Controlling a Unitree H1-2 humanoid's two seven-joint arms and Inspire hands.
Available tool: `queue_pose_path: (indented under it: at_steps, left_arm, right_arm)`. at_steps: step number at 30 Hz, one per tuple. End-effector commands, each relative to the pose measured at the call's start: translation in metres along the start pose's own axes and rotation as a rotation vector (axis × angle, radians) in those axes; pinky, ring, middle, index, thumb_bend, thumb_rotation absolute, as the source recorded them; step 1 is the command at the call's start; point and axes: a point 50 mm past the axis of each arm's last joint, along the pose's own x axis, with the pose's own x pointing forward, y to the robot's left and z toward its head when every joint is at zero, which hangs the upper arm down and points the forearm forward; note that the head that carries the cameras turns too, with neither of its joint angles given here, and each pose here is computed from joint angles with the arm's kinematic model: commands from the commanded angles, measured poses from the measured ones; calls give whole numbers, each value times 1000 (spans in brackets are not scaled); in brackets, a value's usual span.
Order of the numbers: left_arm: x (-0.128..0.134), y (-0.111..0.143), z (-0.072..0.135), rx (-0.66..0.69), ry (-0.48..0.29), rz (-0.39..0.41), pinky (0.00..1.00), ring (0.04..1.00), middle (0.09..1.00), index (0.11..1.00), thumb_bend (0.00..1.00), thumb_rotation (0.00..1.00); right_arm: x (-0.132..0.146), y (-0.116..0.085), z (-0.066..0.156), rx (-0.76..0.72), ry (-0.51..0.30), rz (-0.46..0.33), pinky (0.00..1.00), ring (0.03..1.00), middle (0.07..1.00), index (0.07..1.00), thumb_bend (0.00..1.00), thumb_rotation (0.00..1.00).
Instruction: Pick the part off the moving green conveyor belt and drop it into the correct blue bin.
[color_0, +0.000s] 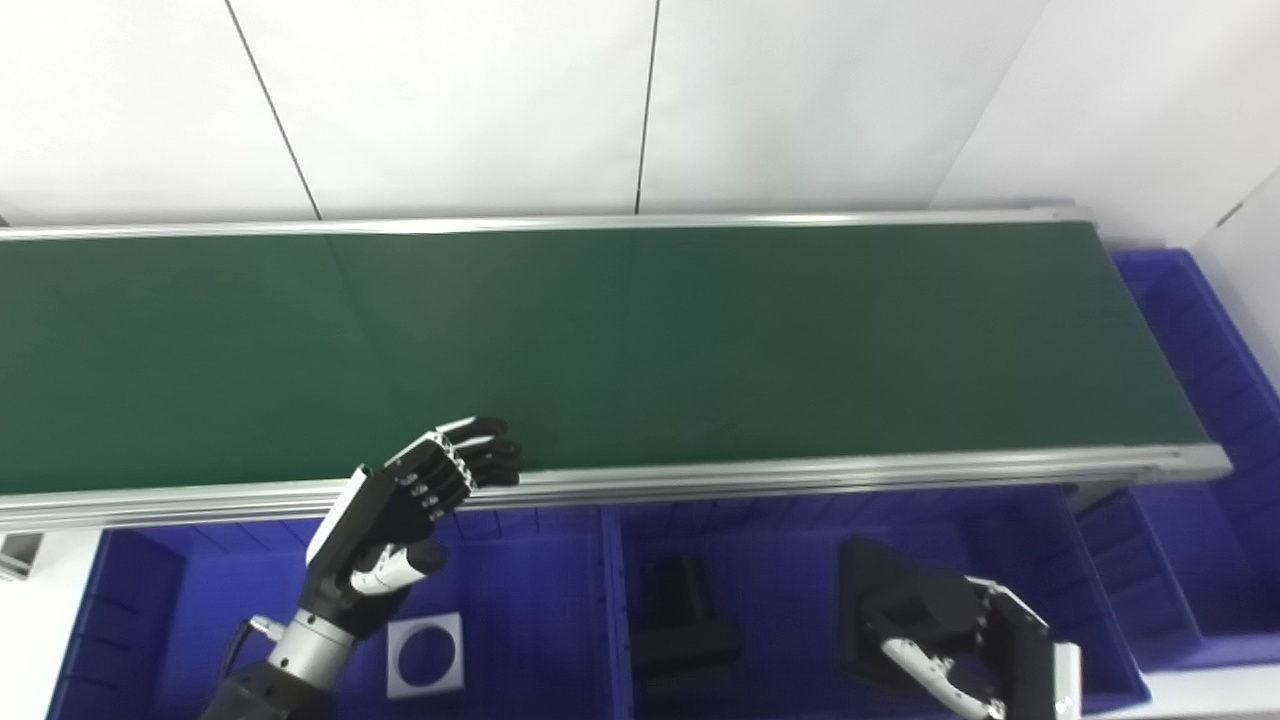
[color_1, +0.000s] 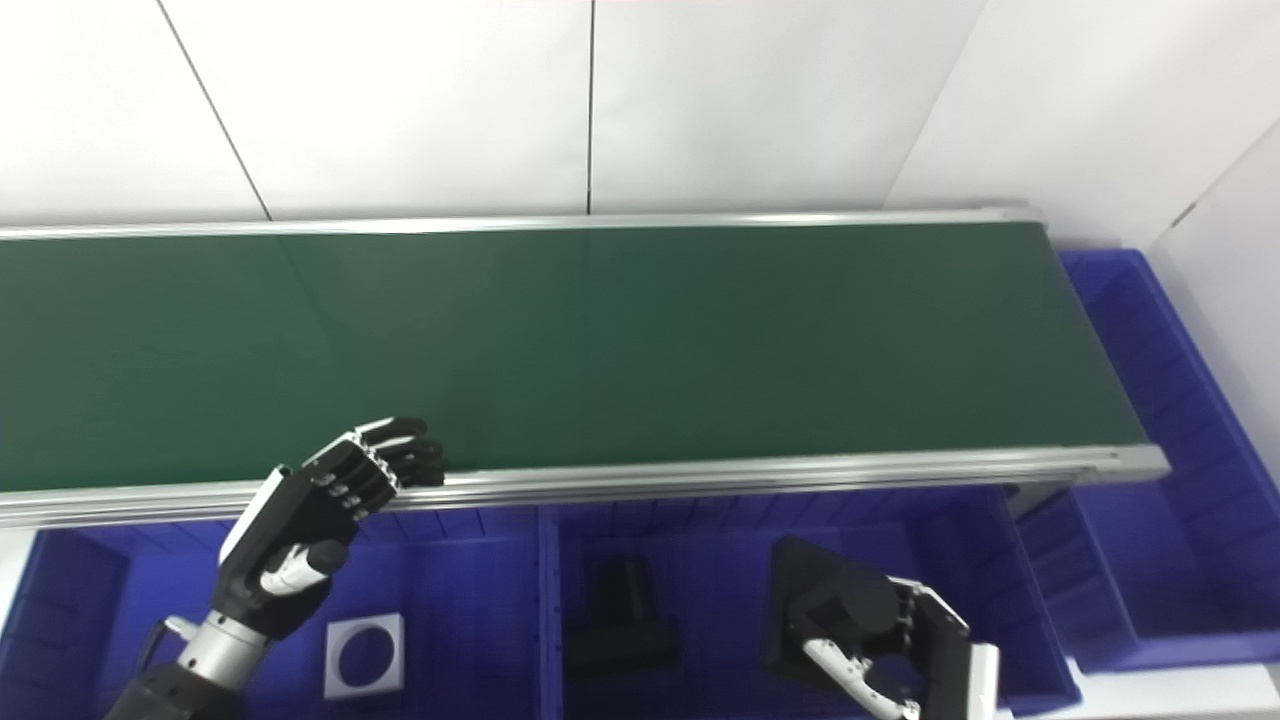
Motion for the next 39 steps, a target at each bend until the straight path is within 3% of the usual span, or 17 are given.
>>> queue_pose_path:
  at_steps: [1,4,10,29,30,31,32,33,35,39]
  left_arm:
    - [3,2,13,9,-44,-21,711,718,732,772,982,547]
    - [2,2,15,9,-45,-23,712,717,731,773,982,544]
    - [2,3,17,1,-44,-17,707,717,729,771,980,533]
    - [2,1,17,0,-42,-15,706,715,726,771,992,534]
    - [2,1,17,1,-43,-15,706,714,726,771,993,534]
    - [3,1,17,2,-44,-15,705,714,726,772,992,537]
    - [3,1,17,5,-44,-16,705,714,726,772,992,537]
    - [3,1,17,7,-45,-17,706,713,726,773,989,541]
    - [3,1,17,8,-45,-18,707,714,727,774,986,544]
    - [3,0,17,-2,-45,-17,706,715,727,773,986,538]
  right_arm:
    - [1,4,0,29,-50,-10,404,440,496,505,519,0]
    - [4,9,-10,32,-24,0,361,417,493,521,517,0]
    - [9,17,-23,15,2,10,389,438,506,496,519,0]
    - [11,20,-15,15,-27,22,362,420,512,514,517,0]
    - [11,19,-15,21,-26,35,393,456,505,517,519,0]
    - [10,19,-15,25,-24,44,461,554,493,513,525,2]
    - [10,18,-14,27,-17,67,468,564,492,512,525,3]
    - [10,17,-13,29,-12,82,548,649,658,684,668,95]
    - [9,16,-12,43,-2,117,635,732,781,804,745,168]
    - [9,15,-11,74,10,166,791,871,904,922,810,311]
